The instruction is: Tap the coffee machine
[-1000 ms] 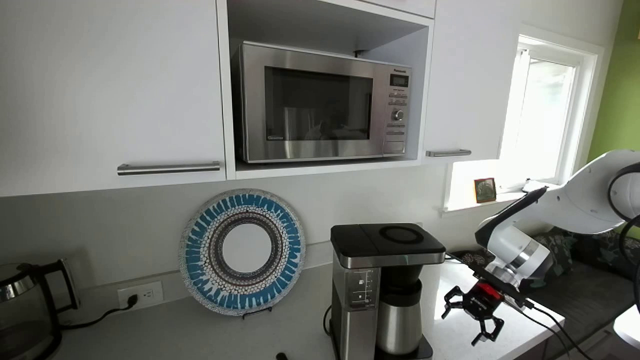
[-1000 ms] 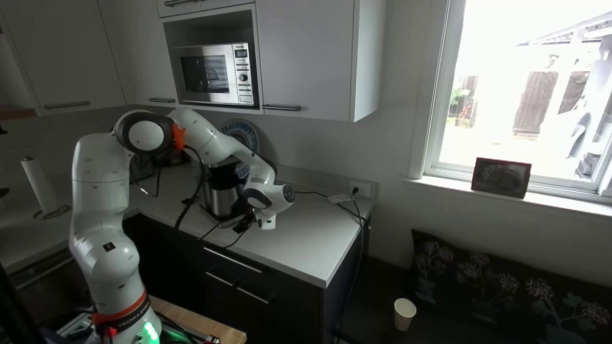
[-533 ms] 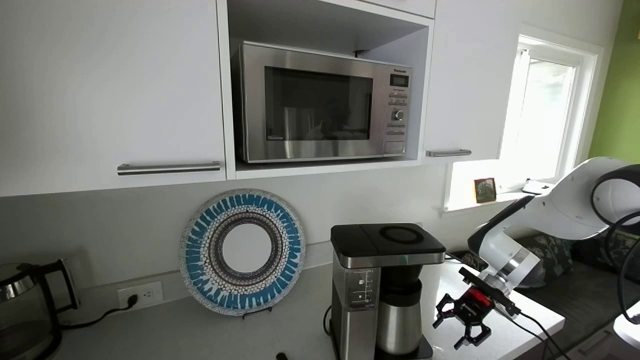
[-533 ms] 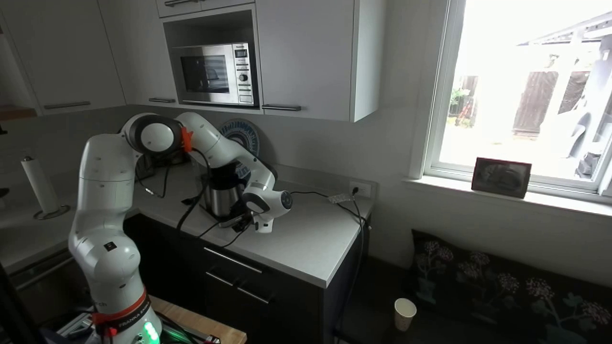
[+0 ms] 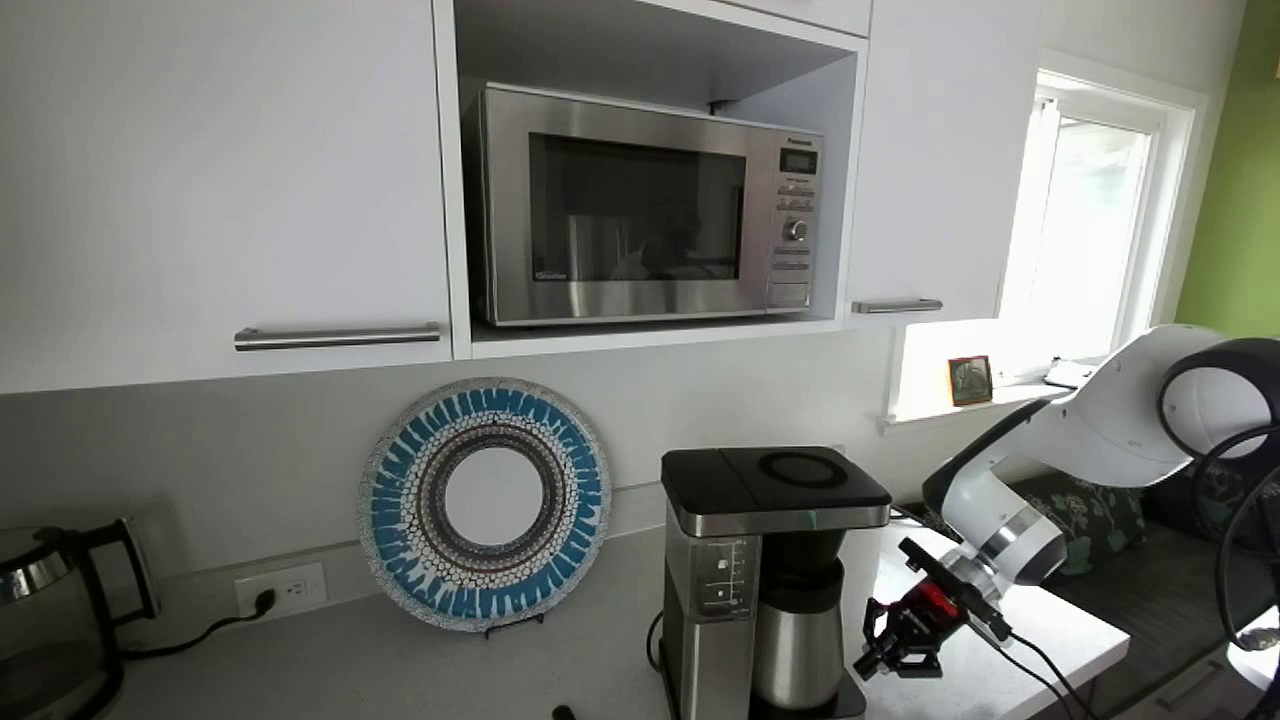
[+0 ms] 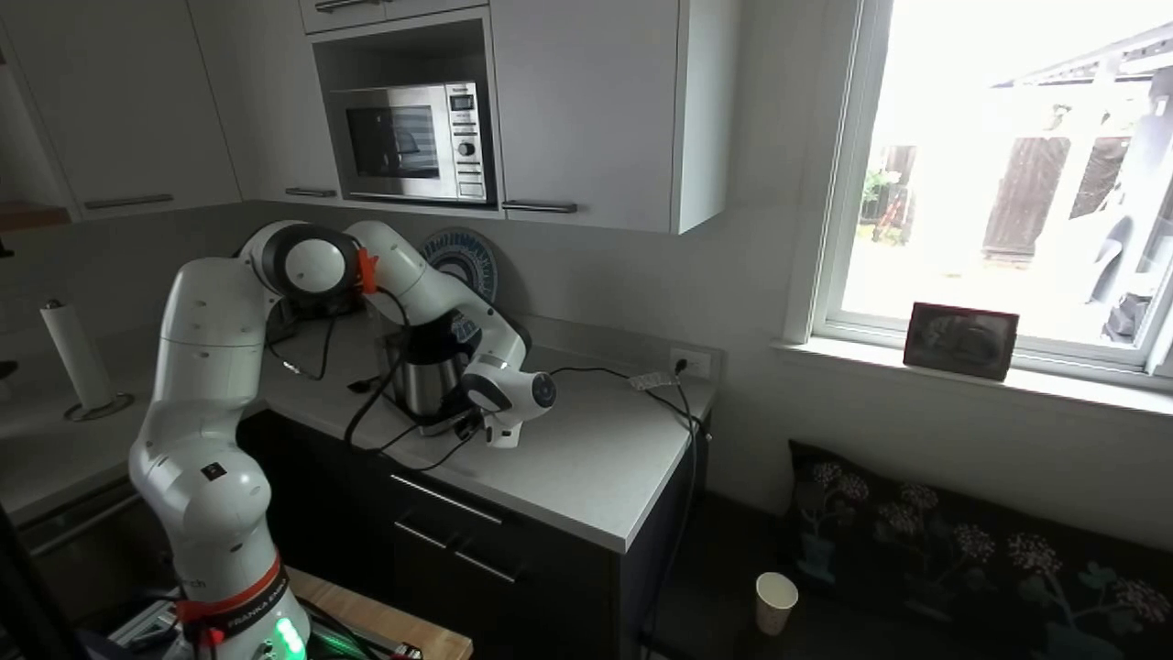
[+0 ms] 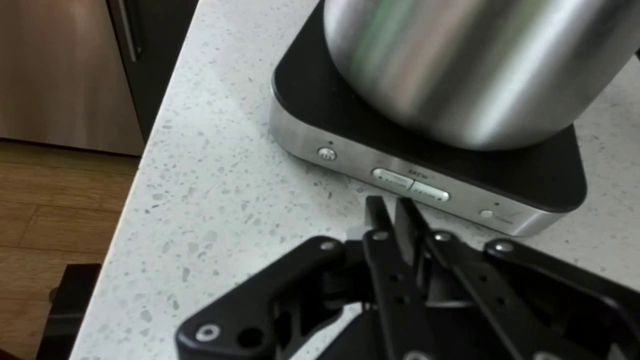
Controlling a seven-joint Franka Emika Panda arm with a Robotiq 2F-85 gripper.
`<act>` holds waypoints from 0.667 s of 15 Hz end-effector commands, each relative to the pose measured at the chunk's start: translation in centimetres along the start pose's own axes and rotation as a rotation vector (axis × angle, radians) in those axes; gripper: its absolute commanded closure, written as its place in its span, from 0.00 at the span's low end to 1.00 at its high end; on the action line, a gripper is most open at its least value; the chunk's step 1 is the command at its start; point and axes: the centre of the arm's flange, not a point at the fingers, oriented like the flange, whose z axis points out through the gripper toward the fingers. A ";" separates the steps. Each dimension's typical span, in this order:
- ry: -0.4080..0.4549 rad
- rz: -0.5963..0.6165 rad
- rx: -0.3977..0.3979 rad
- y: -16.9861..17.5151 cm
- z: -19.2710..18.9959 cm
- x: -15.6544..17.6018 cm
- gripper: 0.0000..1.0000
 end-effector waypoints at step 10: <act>0.024 0.055 0.032 -0.8 2.4 0.4 1.00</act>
